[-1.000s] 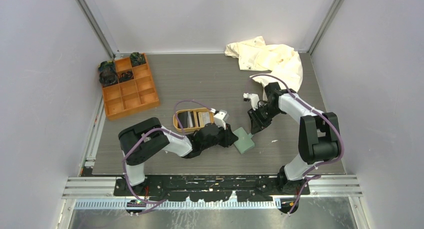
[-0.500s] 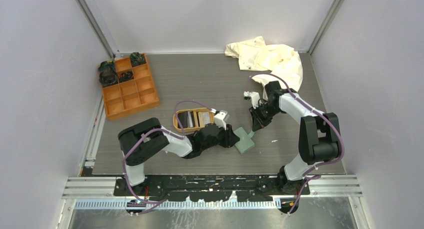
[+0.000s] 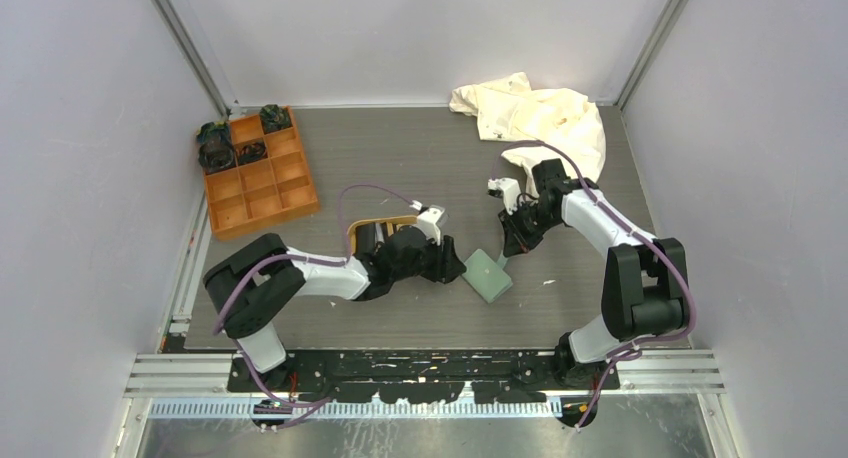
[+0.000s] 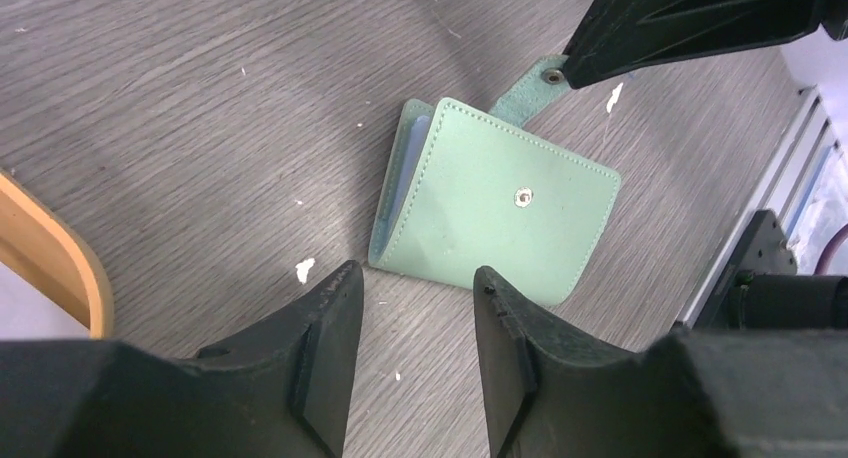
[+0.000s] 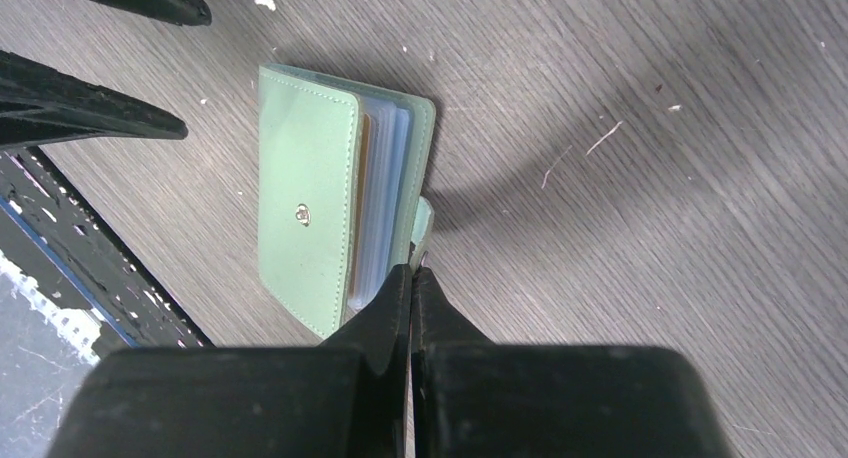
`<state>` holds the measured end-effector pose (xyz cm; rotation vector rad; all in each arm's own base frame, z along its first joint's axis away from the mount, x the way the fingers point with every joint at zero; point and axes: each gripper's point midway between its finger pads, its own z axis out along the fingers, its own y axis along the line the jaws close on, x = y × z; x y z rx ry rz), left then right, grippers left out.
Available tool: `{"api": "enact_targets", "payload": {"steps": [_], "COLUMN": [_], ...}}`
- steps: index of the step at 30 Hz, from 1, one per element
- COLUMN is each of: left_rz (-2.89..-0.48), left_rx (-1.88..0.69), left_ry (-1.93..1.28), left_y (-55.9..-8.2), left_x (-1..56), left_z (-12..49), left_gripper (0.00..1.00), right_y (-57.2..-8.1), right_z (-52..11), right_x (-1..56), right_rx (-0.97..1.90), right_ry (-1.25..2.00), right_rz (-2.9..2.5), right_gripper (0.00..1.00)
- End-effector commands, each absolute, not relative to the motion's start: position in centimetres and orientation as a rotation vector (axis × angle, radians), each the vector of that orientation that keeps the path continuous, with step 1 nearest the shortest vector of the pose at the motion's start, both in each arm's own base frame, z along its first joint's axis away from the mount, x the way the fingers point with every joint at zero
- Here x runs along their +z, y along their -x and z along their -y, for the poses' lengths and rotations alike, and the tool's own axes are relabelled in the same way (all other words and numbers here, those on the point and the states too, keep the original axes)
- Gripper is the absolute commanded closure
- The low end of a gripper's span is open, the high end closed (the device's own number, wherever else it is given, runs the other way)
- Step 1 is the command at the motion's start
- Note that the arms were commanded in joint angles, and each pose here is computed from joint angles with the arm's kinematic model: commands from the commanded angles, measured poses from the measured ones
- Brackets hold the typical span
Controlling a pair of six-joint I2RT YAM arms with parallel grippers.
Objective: Put the credit cards into the card holder
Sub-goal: Close the card holder at the center of the board.
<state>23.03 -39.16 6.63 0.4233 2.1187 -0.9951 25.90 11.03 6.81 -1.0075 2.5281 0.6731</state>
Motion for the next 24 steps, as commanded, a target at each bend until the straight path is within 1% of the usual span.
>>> {"api": "enact_targets", "payload": {"steps": [1,9,17,19,22,24], "left_rz": [-2.112,-2.133,-2.182,-2.186,-2.194,-2.211], "left_rx": [-0.996,-1.067,-1.132,-1.152,-1.188,-1.202], "left_ry": [-0.556,-0.612,-0.556,-0.534,-0.502,-0.475], "left_y": [-22.8,-23.7,-25.0,-25.1,-25.1,-25.1], "left_x": [8.4,8.0,6.4,6.1,5.9,5.7], "left_z": [39.8,41.3,42.0,42.3,42.8,43.0], "left_gripper": [0.54,0.53,0.53,0.55,0.68,0.72], "right_y": [-26.5,-25.9,-25.4,-25.3,-25.4,-25.3], "right_z": [-12.0,-12.9,-13.6,-13.6,-13.7,-13.7], "right_x": [8.2,8.4,8.5,8.4,8.2,8.0], "right_rx": [0.683,0.693,0.682,0.672,0.656,0.645], "right_ry": [1.065,1.183,1.287,1.296,1.312,1.323], "right_rz": [-2.411,-2.311,-2.222,-2.22,-2.221,-2.226], "right_gripper": [0.99,0.99,0.99,0.99,0.99,0.99]}}
